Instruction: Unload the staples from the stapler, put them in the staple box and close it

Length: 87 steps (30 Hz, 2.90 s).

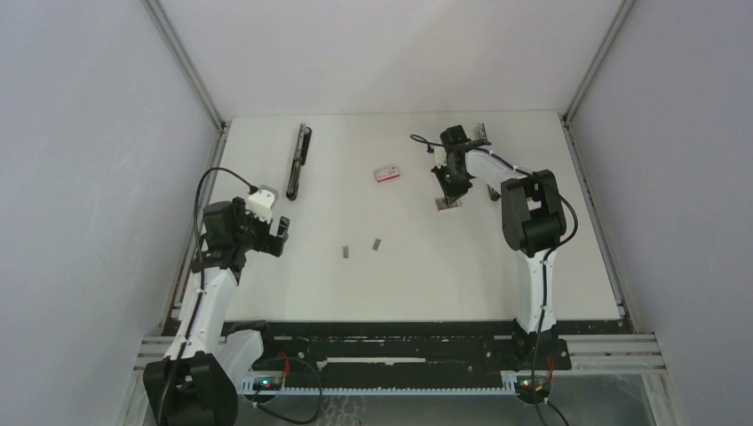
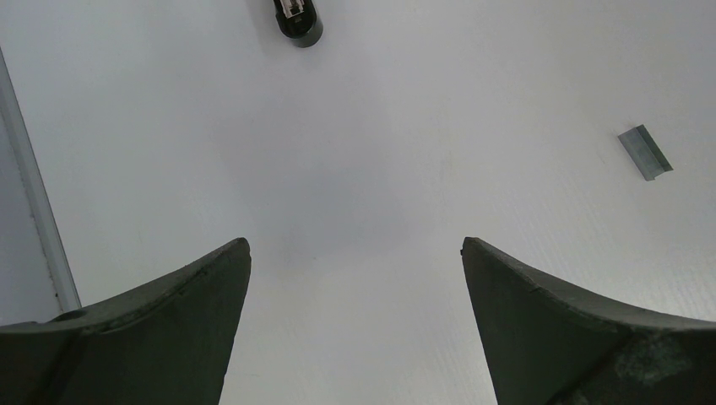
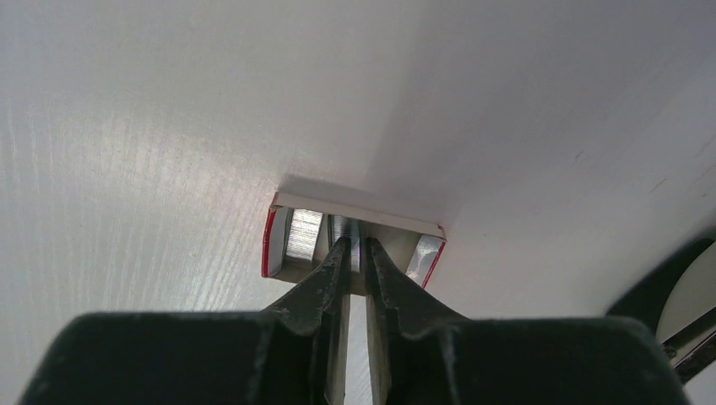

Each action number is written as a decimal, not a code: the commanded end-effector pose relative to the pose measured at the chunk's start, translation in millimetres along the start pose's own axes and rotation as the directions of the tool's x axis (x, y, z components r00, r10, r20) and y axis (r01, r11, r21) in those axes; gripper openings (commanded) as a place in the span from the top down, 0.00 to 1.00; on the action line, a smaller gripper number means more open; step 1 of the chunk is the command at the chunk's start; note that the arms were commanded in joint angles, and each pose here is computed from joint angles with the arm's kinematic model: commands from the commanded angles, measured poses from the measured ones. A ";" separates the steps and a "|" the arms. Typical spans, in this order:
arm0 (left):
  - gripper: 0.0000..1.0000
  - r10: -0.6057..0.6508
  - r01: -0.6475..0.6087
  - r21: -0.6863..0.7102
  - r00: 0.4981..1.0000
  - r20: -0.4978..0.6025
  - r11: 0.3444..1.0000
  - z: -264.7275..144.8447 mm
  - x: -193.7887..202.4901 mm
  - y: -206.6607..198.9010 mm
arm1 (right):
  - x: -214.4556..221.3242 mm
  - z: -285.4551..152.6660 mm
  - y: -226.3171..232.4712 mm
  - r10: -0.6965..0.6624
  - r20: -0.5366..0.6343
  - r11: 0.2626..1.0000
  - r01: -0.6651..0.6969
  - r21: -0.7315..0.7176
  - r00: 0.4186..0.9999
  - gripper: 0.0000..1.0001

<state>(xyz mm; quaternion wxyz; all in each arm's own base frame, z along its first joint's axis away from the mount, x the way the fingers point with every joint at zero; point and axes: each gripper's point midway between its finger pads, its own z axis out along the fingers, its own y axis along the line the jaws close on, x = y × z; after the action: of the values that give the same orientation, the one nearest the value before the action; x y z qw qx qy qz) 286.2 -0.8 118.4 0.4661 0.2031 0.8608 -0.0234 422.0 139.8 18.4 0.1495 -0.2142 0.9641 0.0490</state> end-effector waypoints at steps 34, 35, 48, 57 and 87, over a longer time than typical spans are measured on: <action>0.00 0.013 -0.014 0.012 0.999 0.029 1.000 -0.5 -8.4 1.1 | -35.0 -55.7 9.1 0.038 0.151 0.999 -0.036 -0.013 0.988 0.60; 0.00 0.012 -0.013 0.012 0.999 0.029 1.000 -0.5 -8.5 1.1 | -36.1 -58.5 8.7 0.036 0.158 0.999 -0.035 -0.010 0.987 0.59; 0.00 0.013 -0.013 0.006 0.999 0.033 1.000 -1.8 -9.5 1.9 | -45.4 -88.7 11.8 -0.066 0.234 0.998 0.062 0.024 0.970 0.25; 0.00 0.017 -0.017 0.000 0.999 0.040 1.000 -3.3 -10.8 2.5 | -48.4 -95.3 20.9 -0.098 0.265 0.995 0.095 0.025 0.959 0.00; 0.00 0.020 -0.020 -0.005 0.999 0.048 1.000 -5.3 -11.7 3.2 | -1.9 -41.1 180.7 -0.369 0.134 0.854 0.392 -0.341 0.920 0.20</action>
<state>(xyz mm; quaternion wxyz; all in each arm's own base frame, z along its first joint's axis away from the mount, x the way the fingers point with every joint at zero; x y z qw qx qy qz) 285.4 -2.3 118.9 0.4672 0.2043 0.8597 -0.0290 331.9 286.2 60.1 0.1380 -0.4163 0.8738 0.2103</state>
